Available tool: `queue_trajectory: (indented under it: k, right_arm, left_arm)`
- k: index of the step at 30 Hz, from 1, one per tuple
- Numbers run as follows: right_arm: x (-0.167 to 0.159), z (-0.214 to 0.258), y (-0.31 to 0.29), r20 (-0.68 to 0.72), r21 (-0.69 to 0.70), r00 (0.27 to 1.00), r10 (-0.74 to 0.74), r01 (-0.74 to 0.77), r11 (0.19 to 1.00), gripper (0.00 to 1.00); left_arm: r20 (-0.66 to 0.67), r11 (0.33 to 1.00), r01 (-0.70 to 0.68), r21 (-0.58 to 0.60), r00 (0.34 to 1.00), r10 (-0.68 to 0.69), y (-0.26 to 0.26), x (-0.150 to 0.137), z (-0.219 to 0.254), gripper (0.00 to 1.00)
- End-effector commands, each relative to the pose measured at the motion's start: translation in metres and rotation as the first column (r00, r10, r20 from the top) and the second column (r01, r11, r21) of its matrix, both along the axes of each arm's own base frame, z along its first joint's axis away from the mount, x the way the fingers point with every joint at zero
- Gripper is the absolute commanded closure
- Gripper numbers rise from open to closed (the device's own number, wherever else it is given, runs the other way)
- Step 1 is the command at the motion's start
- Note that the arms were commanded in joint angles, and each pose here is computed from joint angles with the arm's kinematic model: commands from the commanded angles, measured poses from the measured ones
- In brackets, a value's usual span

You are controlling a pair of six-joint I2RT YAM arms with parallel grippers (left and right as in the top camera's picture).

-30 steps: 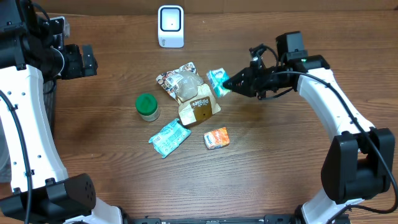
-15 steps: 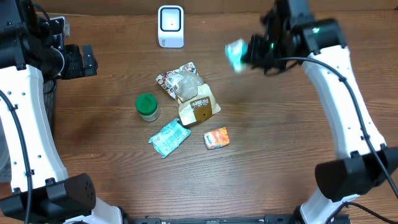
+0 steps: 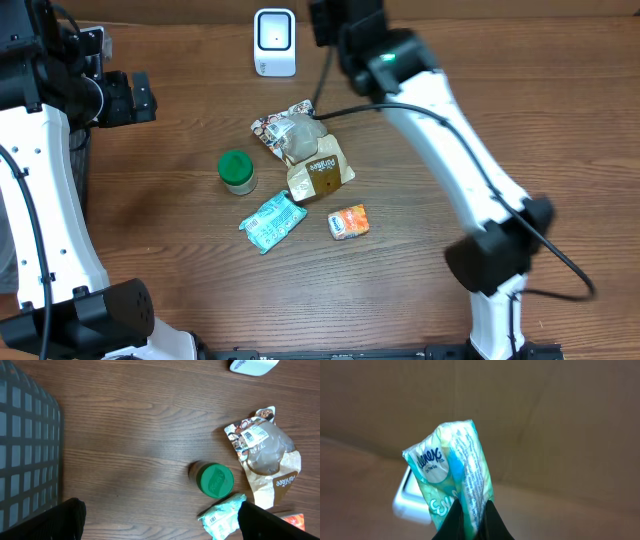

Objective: Scan the item barcode
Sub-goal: 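Carry the teal pack back and hold it under the scanner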

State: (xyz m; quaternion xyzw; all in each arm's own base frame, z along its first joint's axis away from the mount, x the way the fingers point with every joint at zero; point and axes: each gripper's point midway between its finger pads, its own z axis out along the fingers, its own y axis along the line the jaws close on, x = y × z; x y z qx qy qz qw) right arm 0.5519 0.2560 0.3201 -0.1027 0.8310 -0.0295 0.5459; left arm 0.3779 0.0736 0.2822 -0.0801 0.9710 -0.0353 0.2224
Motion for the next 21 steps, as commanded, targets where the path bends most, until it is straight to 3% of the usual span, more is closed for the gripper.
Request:
queue_trajectory:
  k: [1,5,10,18,21]
  right_arm:
    - [0.024,-0.012,-0.008,0.079,-0.199,0.996,-0.037,0.052,0.979,0.96]
    - [0.049,-0.04,0.025,0.112,-0.287,0.987,0.118,-0.082,0.954,0.96]
    - [0.066,-0.086,0.064,0.104,-0.433,0.939,0.328,-0.254,0.865,0.96]
    - [0.075,-0.141,0.103,0.091,-0.687,0.869,0.487,-0.299,0.662,0.96]
    - [0.08,-0.153,0.108,0.112,-0.711,0.859,0.499,-0.281,0.644,0.96]
  left_arm:
    - [-0.001,1.0,0.024,-0.001,1.0,-0.024,-0.002,0.0,-0.002,0.0]
    - [-0.001,1.0,0.024,-0.001,1.0,-0.024,-0.002,0.0,-0.002,0.0]
    - [-0.001,1.0,0.024,-0.001,1.0,-0.024,-0.002,0.0,-0.002,0.01]
    - [-0.001,1.0,0.024,-0.001,1.0,-0.024,-0.002,0.0,-0.002,0.0]
    - [-0.001,1.0,0.024,-0.001,1.0,-0.024,-0.002,0.0,-0.002,0.0]
